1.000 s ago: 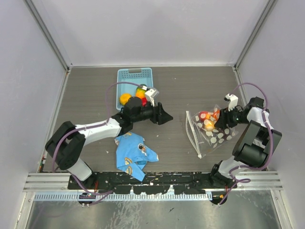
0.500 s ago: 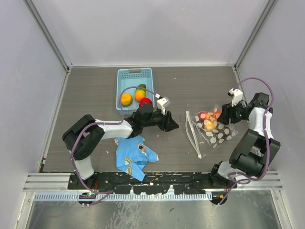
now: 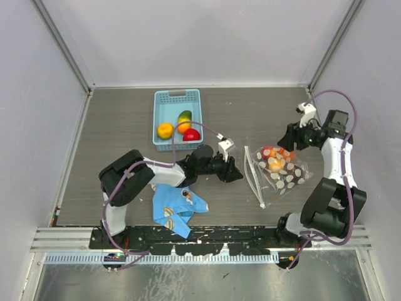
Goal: Open the zip-top bag and remove the fake food
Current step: Pick up the fake fruit from the zipper food storage bag.
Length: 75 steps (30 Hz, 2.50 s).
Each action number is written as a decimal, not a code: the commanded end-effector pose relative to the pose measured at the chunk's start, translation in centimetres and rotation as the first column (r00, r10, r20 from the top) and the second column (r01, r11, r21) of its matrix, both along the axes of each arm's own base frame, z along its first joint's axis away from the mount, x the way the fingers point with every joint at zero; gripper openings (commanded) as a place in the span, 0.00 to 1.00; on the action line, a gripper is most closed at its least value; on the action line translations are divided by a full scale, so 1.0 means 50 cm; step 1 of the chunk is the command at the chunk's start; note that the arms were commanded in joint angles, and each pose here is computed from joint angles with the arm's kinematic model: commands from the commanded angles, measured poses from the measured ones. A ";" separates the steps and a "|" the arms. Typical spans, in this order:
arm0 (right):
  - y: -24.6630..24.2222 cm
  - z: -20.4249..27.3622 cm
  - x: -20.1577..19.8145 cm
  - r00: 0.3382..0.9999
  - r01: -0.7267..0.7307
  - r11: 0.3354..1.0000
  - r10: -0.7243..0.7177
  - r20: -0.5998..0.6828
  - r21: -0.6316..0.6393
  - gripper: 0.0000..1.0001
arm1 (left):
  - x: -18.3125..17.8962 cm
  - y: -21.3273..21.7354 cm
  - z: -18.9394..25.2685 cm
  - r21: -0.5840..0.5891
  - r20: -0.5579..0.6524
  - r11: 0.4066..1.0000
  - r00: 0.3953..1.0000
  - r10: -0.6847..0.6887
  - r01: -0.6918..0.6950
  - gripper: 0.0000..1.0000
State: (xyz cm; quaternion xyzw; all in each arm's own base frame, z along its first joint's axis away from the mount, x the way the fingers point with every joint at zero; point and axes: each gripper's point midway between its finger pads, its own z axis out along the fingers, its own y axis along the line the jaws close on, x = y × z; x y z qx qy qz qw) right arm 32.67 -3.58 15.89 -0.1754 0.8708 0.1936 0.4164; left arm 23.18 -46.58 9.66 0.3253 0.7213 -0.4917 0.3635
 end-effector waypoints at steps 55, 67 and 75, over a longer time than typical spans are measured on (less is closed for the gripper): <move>0.267 -0.086 -0.107 0.885 -0.439 0.896 0.419 -0.201 -0.062 0.05 | 0.010 -0.073 0.039 -0.173 0.380 0.984 0.920 0.098 -0.033 0.47; 0.299 -0.038 -0.126 0.856 -0.501 0.865 0.498 -0.136 0.016 0.01 | -0.009 -0.104 0.051 -0.236 0.556 0.971 0.824 0.112 0.027 0.52; 0.301 -0.038 -0.131 0.849 -0.511 0.859 0.510 -0.139 0.032 0.01 | 0.036 -0.105 0.013 -0.220 0.520 0.970 0.829 0.206 -0.103 0.74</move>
